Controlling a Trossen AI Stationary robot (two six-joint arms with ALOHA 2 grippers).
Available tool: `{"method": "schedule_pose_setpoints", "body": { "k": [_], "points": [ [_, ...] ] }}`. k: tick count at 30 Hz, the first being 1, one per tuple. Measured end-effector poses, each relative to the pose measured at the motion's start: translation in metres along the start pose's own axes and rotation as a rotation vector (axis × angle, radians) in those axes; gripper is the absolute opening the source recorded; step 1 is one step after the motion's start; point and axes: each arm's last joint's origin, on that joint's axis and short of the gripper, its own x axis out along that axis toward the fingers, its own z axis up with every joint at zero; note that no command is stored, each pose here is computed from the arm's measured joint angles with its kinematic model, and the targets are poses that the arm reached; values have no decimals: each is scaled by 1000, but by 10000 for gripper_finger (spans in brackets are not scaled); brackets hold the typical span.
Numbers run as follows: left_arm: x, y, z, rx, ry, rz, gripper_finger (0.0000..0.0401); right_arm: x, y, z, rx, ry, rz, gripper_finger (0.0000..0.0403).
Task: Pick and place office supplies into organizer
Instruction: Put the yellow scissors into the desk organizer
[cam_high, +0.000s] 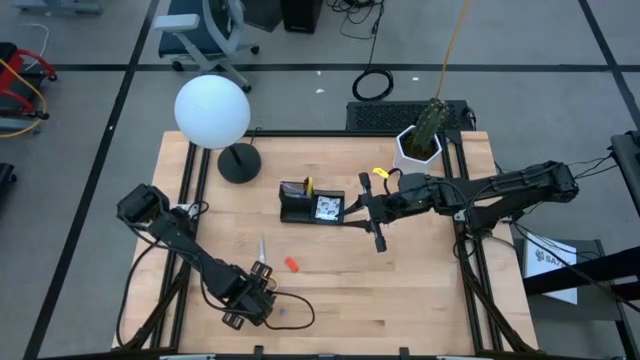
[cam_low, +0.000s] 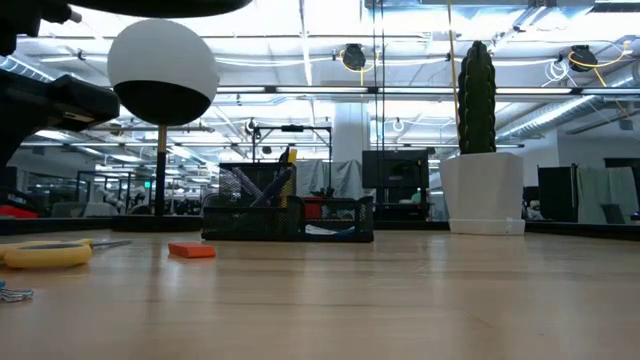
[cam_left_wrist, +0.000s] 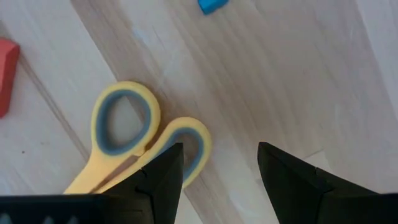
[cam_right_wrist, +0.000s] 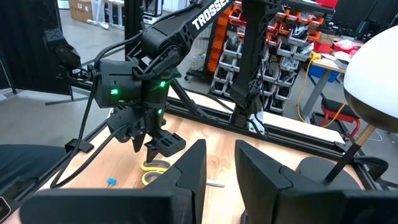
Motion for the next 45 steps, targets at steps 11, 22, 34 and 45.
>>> {"method": "schedule_pose_setpoints", "body": {
  "k": [11,22,34,45],
  "points": [
    [24,11,-16,-27,-25,-28,211,0,0,0,9,0,0,75],
    [27,17,-17,-26,-33,-16,109,0,0,0,8,-4,-1,75],
    [28,17,-16,-9,-39,-12,36,0,0,0,8,-4,-1,75],
    [19,17,-16,-22,-75,-5,21,0,0,0,8,-3,-1,75]
  ]
}}
